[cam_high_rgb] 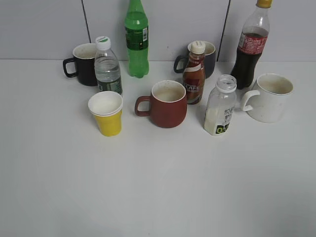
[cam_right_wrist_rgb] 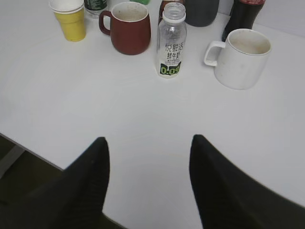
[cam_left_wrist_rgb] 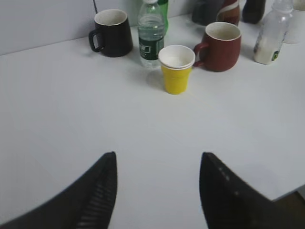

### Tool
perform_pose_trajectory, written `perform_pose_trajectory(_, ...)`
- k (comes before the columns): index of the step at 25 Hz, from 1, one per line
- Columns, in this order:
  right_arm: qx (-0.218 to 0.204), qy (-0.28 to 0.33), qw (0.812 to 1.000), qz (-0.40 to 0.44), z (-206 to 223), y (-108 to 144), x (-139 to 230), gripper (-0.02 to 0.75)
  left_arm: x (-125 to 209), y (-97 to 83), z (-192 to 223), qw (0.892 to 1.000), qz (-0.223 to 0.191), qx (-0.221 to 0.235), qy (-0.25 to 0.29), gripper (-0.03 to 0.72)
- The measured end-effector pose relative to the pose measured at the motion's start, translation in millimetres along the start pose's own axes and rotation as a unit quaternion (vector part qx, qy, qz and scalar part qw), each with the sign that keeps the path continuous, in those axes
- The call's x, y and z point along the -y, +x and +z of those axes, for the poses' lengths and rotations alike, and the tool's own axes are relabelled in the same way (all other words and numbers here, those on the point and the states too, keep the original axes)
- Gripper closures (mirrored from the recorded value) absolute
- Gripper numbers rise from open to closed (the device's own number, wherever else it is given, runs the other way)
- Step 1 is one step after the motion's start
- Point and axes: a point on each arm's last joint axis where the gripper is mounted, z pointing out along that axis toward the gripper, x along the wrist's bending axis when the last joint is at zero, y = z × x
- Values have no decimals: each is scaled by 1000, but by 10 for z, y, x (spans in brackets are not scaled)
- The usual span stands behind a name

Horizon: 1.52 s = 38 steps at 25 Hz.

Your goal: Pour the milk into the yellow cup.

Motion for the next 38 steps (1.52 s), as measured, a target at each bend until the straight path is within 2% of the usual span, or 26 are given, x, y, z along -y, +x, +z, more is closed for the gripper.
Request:
perform_pose_trajectory(5,112,4,992,50,3,18,-2,332,3,-21,-6,994,-44,-95,-2,270)
perform_pose_trajectory(6,129,5,990,58,4,21,-3,332,3,-26,-6,991,-54,-119,-2,272)
perform_pose_trajectory(10,176,6,981,79,7,27,-4,332,3,-36,-6,984,-74,-161,-2,291)
perform_pose_trajectory(38,184,7,979,84,10,29,-3,332,2,-36,-6,984,-75,-164,-3,310)
